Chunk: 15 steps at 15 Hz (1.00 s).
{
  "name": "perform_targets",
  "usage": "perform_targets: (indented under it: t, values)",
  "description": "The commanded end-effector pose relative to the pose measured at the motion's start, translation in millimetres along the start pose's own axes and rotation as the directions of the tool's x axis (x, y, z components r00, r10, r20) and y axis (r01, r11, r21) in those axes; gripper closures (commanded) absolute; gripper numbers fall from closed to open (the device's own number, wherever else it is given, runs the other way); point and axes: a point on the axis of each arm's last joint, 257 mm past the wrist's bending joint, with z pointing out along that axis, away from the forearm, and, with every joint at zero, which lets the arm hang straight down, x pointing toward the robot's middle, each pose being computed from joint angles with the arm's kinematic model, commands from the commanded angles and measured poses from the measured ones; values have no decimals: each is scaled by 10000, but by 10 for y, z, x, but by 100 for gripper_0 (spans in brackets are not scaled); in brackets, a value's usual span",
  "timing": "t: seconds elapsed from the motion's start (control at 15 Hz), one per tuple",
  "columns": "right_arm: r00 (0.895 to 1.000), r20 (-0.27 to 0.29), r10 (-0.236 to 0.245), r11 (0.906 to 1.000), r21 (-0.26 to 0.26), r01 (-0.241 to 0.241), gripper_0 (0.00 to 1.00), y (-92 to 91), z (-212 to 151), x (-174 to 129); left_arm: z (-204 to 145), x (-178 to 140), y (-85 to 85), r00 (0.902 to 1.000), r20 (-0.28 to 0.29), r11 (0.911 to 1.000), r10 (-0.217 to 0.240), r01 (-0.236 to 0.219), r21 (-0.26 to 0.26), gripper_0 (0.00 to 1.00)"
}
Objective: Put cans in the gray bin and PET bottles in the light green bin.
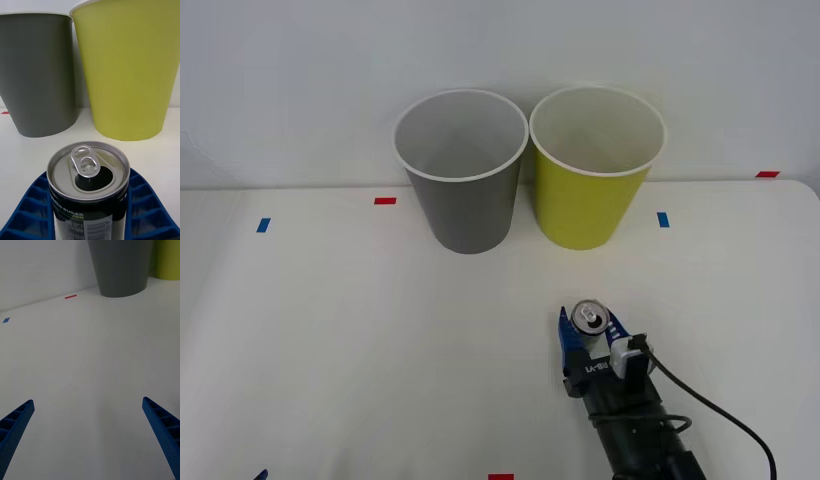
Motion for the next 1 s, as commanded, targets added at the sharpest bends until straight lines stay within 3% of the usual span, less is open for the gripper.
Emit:
perform_targets:
  t: [0.07, 0.27, 0.67, 1.0]
  values:
    - [9999, -27, 160, 9999, 52, -160, 91, -15, -4, 8, 0, 0, 0, 10000, 0, 10000, 0, 0, 0, 0]
    - [9993, -157, 326, 9995, 28, -326, 92, 1, 12, 11, 0, 0, 0, 10000, 0, 10000, 0, 0, 0, 0]
    - [9902, -1167, 770, 9959, -388, -820, 94, 125, 194, -357, 0, 0, 0, 10000, 0, 10000, 0, 0, 0, 0]
    - [9739, -2267, -83, 9946, -1029, -155, 94, 158, 321, -791, 0, 0, 0, 10000, 0, 10000, 0, 0, 0, 0]
